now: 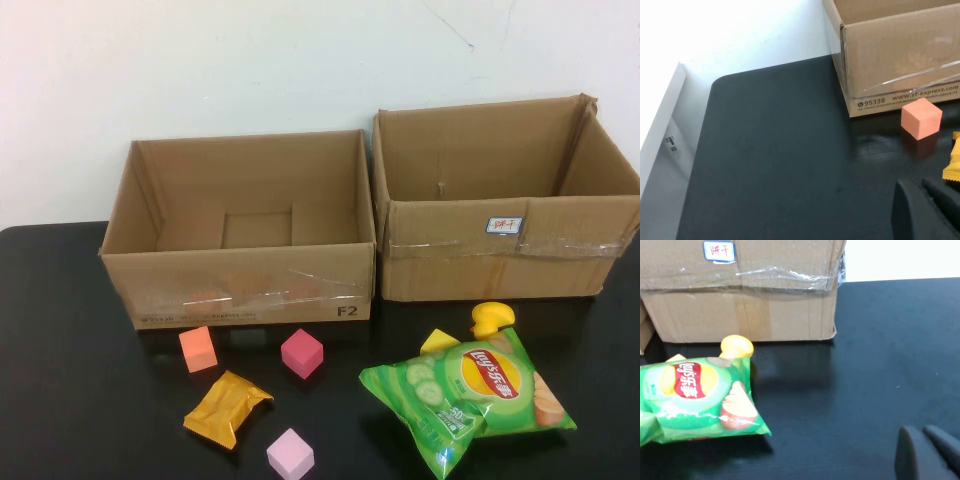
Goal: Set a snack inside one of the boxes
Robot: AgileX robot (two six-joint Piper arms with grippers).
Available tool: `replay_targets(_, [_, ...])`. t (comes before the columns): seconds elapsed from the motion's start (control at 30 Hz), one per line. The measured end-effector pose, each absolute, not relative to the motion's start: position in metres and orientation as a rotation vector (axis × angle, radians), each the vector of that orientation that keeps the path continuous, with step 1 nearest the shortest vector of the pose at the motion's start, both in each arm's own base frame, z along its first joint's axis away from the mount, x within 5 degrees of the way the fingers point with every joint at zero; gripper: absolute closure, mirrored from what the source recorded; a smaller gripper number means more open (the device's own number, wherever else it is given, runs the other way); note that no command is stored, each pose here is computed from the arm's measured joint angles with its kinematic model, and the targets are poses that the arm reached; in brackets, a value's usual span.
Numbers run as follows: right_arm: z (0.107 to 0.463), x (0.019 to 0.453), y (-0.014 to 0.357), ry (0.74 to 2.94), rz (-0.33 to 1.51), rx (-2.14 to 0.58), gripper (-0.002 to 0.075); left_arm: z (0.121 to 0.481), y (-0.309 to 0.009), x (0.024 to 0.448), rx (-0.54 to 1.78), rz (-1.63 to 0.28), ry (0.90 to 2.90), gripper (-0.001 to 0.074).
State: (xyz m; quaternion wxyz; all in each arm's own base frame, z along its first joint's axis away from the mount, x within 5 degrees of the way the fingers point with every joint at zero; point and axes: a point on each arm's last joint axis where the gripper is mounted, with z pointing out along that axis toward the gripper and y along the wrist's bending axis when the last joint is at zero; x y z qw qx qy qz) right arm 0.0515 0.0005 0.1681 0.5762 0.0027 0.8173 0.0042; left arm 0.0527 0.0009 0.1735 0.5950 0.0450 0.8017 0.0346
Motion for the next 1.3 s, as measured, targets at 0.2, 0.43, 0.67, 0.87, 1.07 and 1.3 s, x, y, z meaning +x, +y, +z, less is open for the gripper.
replay_targets(0.2, [0.1681,0.0515,0.0005,1.913,0.010,0.006,0.0726,0.1735,0.0009,0.0527,0.104,0.080,1.862,0.0736])
replay_targets(0.43, [0.1681,0.0515,0.0004,1.913,0.009,0.008,0.0726,0.1735,0.0009,0.0527,0.104,0.080,1.862,0.0736])
replay_targets(0.67, [0.1681,0.0515,0.0000,1.913,0.003,0.016,0.0726,0.1735,0.0009,0.0527,0.104,0.080,1.862,0.0736])
replay_targets(0.87, [0.1681,0.0515,0.0000,1.913,0.003,0.016,0.0726,0.1735,0.0009,0.0527,0.104,0.080,1.862,0.0736])
replay_targets(1.07, [0.1681,0.0515,0.0010,1.913,0.016,-0.002,0.0726,0.1735,0.0009,0.0527,0.104,0.080,1.862,0.0736])
replay_targets(1.3, [0.1681,0.0515,0.0010,1.913,0.016,-0.003,0.0726,0.1735,0.0009,0.0527,0.104,0.080,1.862,0.0736])
